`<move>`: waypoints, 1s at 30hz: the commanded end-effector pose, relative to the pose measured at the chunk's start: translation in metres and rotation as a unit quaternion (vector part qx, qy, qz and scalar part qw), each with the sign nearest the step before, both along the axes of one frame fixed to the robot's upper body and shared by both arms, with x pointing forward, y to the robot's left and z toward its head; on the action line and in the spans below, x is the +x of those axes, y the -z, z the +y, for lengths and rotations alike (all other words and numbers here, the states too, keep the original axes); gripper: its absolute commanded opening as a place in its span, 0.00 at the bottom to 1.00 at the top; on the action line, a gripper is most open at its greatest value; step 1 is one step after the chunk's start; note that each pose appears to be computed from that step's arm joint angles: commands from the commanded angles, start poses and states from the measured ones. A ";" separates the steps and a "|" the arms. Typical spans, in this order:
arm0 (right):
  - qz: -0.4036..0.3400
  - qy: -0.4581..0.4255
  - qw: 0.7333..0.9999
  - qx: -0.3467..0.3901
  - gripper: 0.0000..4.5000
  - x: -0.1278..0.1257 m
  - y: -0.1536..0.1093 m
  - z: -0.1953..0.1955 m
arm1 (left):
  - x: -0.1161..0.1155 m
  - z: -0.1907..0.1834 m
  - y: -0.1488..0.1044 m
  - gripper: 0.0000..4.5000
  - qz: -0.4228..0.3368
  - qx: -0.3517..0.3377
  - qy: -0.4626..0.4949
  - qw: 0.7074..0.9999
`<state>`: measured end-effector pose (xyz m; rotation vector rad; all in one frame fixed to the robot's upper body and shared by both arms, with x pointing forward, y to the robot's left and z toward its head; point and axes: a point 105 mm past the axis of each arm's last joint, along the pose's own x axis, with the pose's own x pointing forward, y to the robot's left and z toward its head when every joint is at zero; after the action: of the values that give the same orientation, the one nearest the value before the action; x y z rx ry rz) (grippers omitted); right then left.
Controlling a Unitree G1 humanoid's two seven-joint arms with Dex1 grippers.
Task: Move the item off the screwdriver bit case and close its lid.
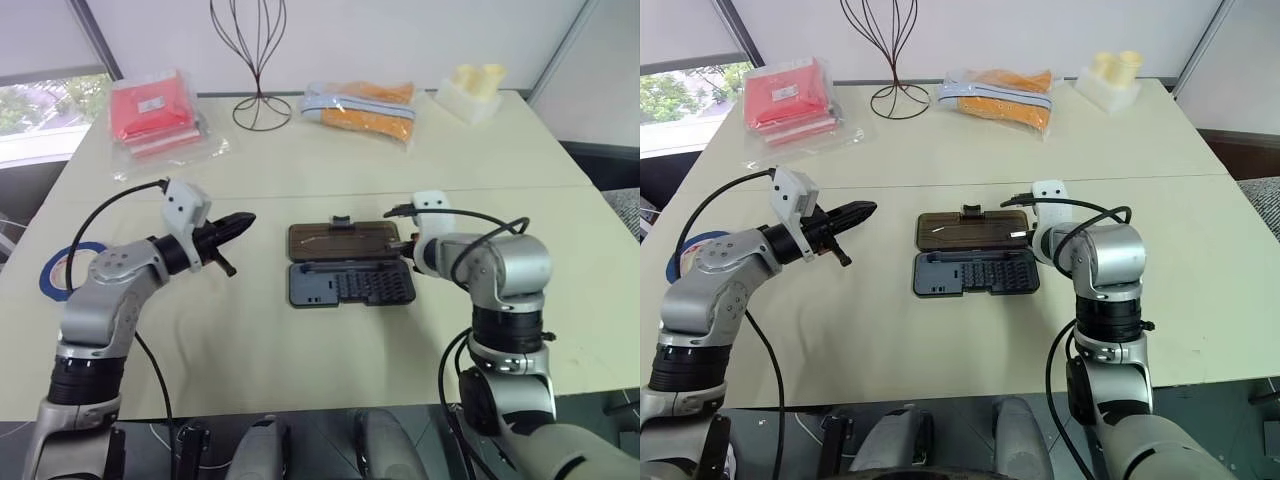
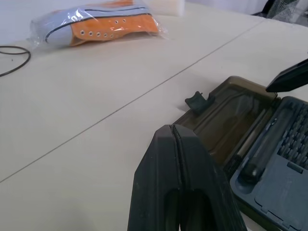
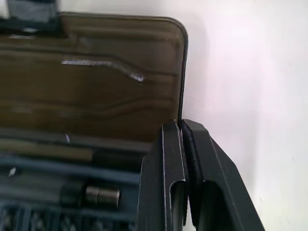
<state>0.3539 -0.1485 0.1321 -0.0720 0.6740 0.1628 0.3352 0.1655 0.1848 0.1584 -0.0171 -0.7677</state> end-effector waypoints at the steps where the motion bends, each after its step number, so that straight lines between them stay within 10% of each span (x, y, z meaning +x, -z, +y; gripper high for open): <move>1: -0.016 -0.037 0.999 0.016 0.02 -0.005 -0.007 0.013 | -0.001 -0.003 -0.010 0.00 -0.025 0.005 0.007 1.000; 30: 0.038 -0.117 0.992 0.012 0.02 -0.043 0.007 0.003 | 0.002 -0.003 -0.010 0.00 -0.027 0.008 0.009 1.000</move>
<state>0.3197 -0.1551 0.1280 -0.1111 0.7103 0.3335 0.3373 0.1618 0.1811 0.1656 -0.0108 -0.7833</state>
